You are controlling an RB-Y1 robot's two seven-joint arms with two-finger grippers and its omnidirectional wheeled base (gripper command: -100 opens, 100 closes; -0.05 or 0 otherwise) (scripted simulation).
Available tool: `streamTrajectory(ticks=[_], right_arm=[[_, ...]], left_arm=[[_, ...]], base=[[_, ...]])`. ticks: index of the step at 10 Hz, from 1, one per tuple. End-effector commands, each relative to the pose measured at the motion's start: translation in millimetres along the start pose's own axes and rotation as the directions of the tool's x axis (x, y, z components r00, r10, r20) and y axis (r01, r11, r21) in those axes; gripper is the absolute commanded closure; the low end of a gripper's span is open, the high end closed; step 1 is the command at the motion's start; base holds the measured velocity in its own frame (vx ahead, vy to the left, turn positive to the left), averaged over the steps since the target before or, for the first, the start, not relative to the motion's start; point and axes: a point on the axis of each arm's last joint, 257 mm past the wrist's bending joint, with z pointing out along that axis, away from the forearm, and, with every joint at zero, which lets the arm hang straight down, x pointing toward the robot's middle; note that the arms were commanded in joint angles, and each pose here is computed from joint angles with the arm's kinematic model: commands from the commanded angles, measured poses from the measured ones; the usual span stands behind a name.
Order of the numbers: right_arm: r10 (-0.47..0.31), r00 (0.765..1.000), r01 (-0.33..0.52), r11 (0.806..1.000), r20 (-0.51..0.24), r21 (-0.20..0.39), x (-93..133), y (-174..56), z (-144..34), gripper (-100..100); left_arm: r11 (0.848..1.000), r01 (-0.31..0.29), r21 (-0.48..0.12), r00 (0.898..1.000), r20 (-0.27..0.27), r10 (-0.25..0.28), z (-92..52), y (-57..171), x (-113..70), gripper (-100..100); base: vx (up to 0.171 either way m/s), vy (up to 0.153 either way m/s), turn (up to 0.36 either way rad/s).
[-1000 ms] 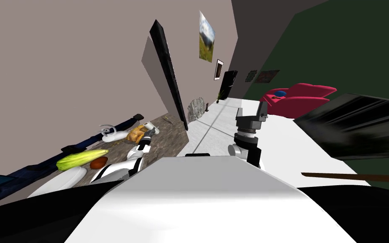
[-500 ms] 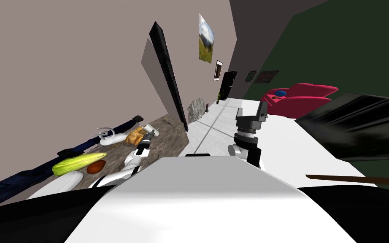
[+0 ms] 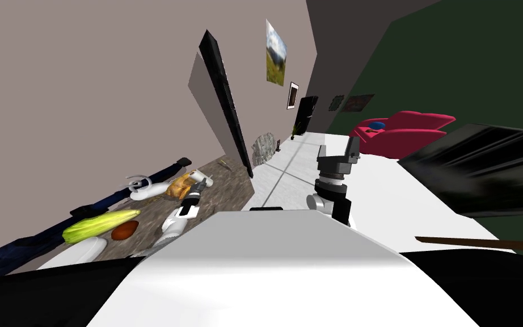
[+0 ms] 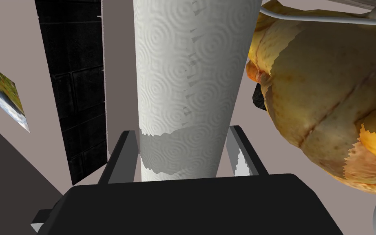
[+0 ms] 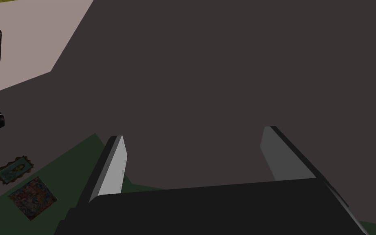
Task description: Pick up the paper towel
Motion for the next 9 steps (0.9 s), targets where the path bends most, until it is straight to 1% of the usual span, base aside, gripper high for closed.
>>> streamTrajectory(ticks=[1, 2, 3, 4, 5, 6, 8, 9], right_arm=[[0.000, 1.000, 0.000, 1.000, 0.000, 0.000, 0.0, 0.0, 0.0, 0], [0.000, 1.000, 0.000, 1.000, 0.000, 0.000, 0.0, 0.0, 0.0, 0], [0.000, 1.000, 0.000, 1.000, 0.000, 0.000, 0.0, 0.0, 0.0, 0], [0.000, 1.000, 0.000, 1.000, 0.000, 0.000, 0.0, 0.0, 0.0, 0], [0.000, 1.000, 0.000, 1.000, 0.000, 0.000, 0.0, 0.0, 0.0, 0], [0.000, 1.000, 0.000, 1.000, 0.000, 0.000, 0.0, 0.0, 0.0, 0], [0.000, 1.000, 0.000, 1.000, 0.000, 0.000, 0.0, 0.0, 0.0, 0], [0.000, 1.000, 0.000, 1.000, 0.000, 0.000, 0.0, 0.0, 0.0, 0]], left_arm=[[1.000, -0.007, 0.013, 1.000, 0.007, 0.007, -6.0, -2.8, -4.3, 100], [1.000, 0.010, -0.014, 1.000, 0.002, -0.010, -20.2, 5.1, 1.0, 100], [1.000, 0.002, -0.009, 1.000, -0.001, -0.002, -26.5, 5.5, 0.4, 100], [1.000, -0.006, -0.004, 1.000, -0.003, 0.006, -32.0, 5.5, -0.5, 100], [1.000, -0.007, 0.008, 1.000, 0.008, 0.007, -29.0, 0.2, -5.6, 100], [1.000, 0.010, -0.025, 1.000, 0.000, -0.010, -44.4, 10.4, 0.1, 100], [1.000, -0.008, -0.004, 1.000, 0.004, 0.008, -53.8, 5.3, -6.8, 100], [1.000, -0.008, 0.003, 1.000, 0.010, 0.008, -52.4, 2.5, -9.4, 100]], base=[[0.036, 0.006, 0.007], [0.067, 0.004, -0.020], [0.070, 0.015, -0.018], [0.035, 0.013, -0.004], [0.007, 0.003, 0.013], [0.062, 0.013, -0.032], [0.054, 0.010, -0.004], [0.004, 0.003, 0.012]])
